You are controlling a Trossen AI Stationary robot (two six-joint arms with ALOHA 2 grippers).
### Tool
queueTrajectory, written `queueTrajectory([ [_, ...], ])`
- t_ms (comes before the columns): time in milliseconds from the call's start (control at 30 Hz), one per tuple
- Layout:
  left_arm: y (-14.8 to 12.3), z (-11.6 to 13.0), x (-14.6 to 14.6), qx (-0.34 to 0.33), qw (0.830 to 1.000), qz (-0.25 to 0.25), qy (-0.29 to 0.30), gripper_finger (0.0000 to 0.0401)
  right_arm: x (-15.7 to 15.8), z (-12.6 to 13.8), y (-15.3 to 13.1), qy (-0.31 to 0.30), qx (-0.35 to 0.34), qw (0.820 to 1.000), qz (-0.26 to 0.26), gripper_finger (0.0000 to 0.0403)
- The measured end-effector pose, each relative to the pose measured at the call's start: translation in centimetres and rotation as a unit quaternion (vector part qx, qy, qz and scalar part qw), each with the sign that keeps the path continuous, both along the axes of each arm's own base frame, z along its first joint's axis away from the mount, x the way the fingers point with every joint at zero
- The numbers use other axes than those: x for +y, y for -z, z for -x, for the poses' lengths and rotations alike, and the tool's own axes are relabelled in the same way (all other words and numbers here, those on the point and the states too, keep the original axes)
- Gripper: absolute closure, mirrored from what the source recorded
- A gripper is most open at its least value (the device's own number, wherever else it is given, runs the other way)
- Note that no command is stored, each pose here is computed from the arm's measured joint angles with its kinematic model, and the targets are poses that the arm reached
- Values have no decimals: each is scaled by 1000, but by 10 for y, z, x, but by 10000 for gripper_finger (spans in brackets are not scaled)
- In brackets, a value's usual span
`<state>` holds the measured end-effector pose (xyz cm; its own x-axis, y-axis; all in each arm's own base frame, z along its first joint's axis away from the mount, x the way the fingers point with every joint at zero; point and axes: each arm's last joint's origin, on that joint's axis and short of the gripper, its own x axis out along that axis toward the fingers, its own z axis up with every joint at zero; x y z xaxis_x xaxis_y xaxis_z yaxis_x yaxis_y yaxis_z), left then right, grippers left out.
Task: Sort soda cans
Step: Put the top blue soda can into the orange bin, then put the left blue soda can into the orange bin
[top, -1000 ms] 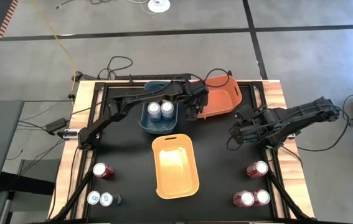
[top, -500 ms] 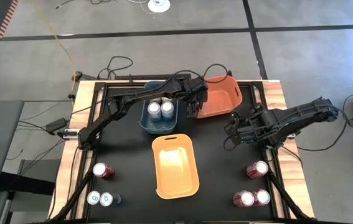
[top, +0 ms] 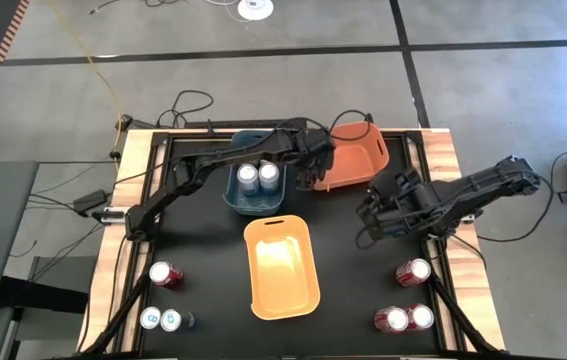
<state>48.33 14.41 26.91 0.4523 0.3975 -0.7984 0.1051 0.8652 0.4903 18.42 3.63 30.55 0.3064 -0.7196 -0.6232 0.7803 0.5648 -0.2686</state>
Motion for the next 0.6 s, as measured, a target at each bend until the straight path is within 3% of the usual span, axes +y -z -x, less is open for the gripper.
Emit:
queueTrajectory([
  [600, -21, 7, 0, -3, 1000, -21, 5, 65, -9, 2, 0, 17, 26, 999, 8, 112],
])
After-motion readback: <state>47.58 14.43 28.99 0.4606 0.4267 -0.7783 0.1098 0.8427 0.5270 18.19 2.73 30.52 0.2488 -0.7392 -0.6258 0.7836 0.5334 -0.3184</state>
